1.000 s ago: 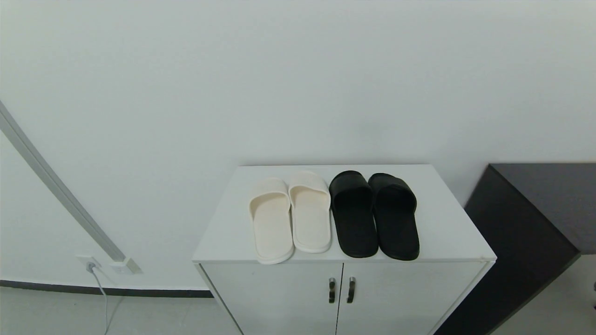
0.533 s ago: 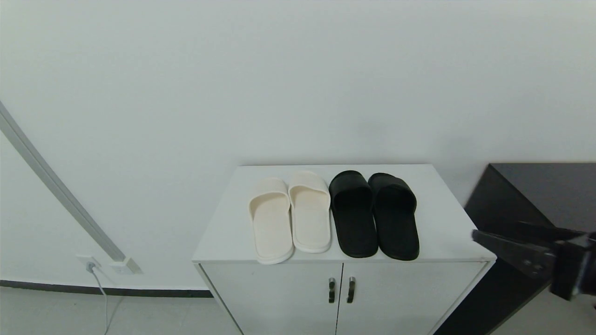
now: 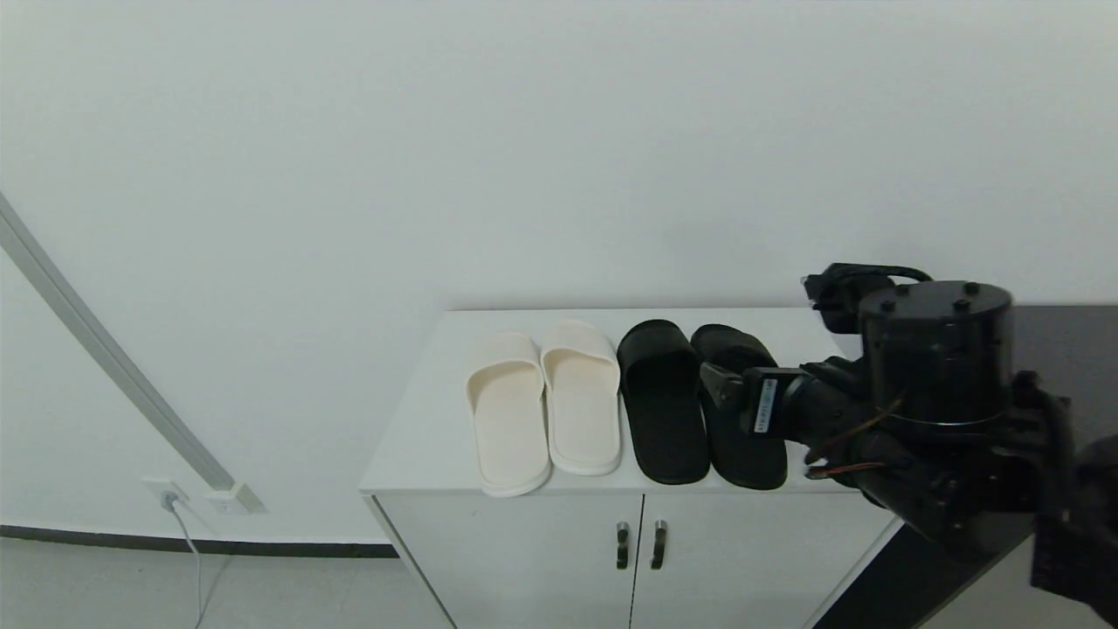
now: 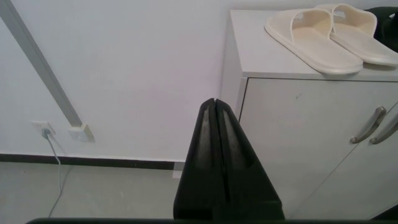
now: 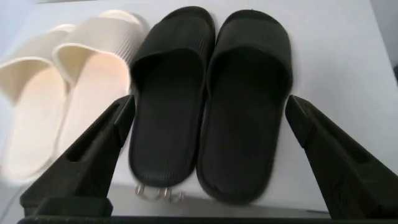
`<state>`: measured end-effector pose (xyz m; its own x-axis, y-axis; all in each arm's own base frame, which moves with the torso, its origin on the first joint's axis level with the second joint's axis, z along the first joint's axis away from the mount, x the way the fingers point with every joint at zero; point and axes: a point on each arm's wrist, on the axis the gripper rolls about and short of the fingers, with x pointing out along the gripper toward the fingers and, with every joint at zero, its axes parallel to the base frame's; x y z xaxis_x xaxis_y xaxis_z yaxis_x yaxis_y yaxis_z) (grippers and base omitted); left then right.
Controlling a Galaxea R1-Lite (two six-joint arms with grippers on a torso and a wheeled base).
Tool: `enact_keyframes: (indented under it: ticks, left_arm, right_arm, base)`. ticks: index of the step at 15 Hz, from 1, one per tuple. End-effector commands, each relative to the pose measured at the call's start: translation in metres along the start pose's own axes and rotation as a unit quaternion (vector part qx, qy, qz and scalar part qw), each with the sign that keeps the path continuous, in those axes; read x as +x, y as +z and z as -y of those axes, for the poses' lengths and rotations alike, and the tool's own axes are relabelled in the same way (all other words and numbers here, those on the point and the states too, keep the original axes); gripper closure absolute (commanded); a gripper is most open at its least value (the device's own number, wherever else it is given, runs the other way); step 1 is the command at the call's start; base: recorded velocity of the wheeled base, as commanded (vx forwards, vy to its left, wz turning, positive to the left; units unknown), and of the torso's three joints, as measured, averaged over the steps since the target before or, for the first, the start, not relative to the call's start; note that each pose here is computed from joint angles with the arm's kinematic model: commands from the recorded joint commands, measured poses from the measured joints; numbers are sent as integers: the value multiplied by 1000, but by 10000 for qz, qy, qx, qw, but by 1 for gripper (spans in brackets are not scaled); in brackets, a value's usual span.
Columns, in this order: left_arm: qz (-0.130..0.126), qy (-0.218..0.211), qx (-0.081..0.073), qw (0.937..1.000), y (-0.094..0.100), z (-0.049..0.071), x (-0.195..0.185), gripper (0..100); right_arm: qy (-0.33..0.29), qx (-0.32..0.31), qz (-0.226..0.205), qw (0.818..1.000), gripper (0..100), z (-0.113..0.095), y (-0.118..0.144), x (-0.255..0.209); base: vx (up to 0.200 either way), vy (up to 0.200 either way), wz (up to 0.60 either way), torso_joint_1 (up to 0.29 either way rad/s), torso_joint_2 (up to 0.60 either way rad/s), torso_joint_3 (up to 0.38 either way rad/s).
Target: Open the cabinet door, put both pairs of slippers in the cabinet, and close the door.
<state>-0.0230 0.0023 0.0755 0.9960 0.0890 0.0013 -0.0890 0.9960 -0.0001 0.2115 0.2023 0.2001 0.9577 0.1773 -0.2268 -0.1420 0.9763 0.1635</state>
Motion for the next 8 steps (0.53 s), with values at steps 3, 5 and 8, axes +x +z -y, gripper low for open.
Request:
enact_keyframes:
  ticks: [3,5,8]
  left_arm:
    - [-6,-1,1,10000,0,0,0,100]
    - [-6,-1,1,10000,0,0,0,100]
    - [-6,-1,1,10000,0,0,0,100]
  right_arm:
    - [-437,-241,-104,9987,0,-23,-35,47]
    - [-444,-277,-105,9986,0,-27,-38,54]
    - [-550,-312,-11,9980,0,-30,-40,77]
  base:
    - [0,0,0,0,0,0]
    - [0,0,0,0,0,0]
    - [0,0,0,0,0,0]
